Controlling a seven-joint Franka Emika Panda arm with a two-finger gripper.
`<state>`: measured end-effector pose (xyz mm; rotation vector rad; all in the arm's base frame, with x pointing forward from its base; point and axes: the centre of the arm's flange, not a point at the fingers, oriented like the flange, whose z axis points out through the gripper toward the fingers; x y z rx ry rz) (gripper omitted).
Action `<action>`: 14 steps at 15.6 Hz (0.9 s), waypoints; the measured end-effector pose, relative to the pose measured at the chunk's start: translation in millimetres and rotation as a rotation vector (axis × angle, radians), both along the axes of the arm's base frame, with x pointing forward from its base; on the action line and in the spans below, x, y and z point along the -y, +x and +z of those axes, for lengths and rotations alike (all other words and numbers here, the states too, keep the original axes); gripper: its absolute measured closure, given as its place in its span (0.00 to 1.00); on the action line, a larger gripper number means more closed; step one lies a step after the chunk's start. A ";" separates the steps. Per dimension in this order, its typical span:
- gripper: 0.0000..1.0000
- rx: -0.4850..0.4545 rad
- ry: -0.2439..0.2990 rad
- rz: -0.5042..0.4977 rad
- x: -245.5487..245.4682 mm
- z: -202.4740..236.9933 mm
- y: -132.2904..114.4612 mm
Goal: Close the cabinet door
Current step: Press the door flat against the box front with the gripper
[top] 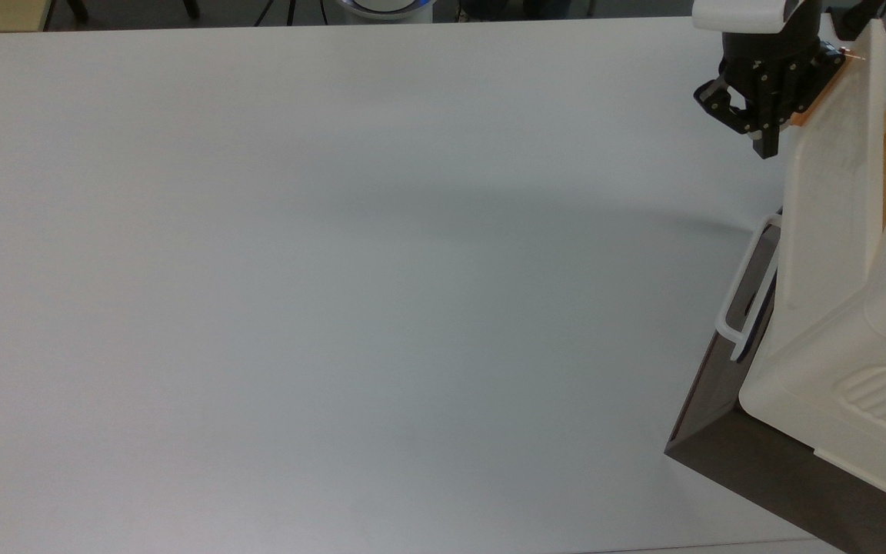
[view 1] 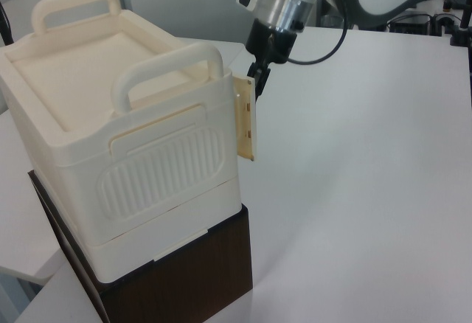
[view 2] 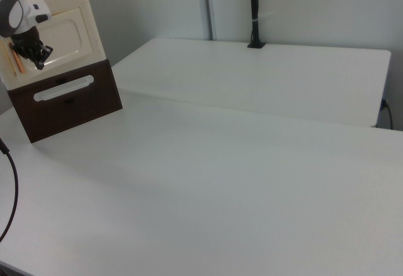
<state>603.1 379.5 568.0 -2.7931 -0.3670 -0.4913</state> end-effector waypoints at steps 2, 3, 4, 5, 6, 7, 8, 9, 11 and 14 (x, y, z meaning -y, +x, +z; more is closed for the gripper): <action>0.98 0.010 0.004 0.005 -7.3 -5.4 0.0; 0.98 0.012 0.006 0.006 -9.4 -7.6 0.3; 0.98 0.019 0.010 0.006 -12.5 -9.4 0.6; 0.98 0.027 0.016 0.005 -16.4 -10.6 0.2; 0.98 0.033 0.023 0.002 -19.5 -11.3 0.0; 0.98 0.040 0.028 -0.001 -21.9 -12.2 0.0; 0.98 0.047 0.033 -0.002 -24.0 -13.5 0.6; 0.97 0.054 0.037 -0.003 -25.7 -15.3 1.4; 0.97 0.063 0.042 -0.005 -27.5 -19.4 3.8; 0.97 0.079 0.049 -0.009 -29.7 -25.5 7.7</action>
